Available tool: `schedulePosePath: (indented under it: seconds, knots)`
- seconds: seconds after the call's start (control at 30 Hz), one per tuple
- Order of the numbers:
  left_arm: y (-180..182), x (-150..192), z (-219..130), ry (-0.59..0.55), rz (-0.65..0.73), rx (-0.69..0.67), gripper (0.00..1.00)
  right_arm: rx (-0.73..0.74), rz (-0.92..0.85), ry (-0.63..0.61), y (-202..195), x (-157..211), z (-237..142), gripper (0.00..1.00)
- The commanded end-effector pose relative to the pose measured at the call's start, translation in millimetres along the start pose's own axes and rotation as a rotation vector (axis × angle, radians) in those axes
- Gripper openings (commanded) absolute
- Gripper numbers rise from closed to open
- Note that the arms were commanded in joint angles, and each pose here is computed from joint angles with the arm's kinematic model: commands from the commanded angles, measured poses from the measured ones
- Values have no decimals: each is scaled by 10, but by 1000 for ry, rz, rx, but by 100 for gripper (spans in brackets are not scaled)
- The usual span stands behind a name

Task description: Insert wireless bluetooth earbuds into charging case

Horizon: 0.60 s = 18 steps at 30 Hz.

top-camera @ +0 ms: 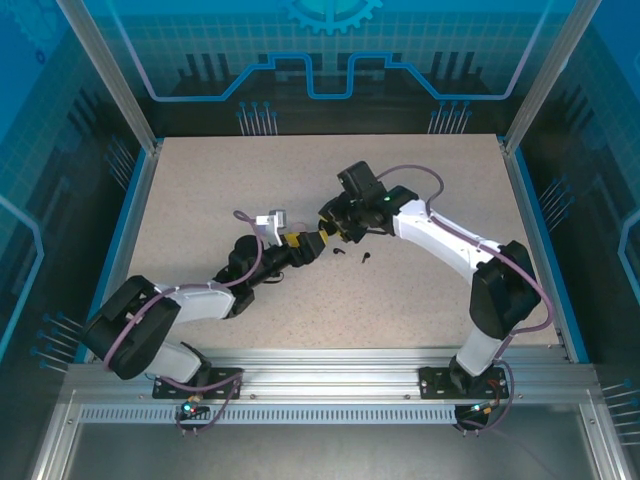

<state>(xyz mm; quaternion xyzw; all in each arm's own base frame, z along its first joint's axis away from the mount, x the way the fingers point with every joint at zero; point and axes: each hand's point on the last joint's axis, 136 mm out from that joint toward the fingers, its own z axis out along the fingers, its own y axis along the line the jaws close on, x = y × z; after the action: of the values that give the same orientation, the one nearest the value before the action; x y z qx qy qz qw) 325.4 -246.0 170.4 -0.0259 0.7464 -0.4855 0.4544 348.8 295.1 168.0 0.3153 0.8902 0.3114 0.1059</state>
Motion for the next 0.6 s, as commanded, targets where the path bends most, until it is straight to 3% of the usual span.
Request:
schedulePosePath:
  seconds: [0.0, 0.33, 0.57]
  knots:
    - [-47, -113, 0, -72, 4, 21, 92, -19, 34, -3, 111, 85, 15, 37]
    - [-17, -188, 57, -111, 2, 12, 61, -19, 20, 4, 187, 186, 9, 37]
    - [-19, -220, 68, -124, 1, 8, 58, -19, 17, 9, 180, 226, 22, 37]
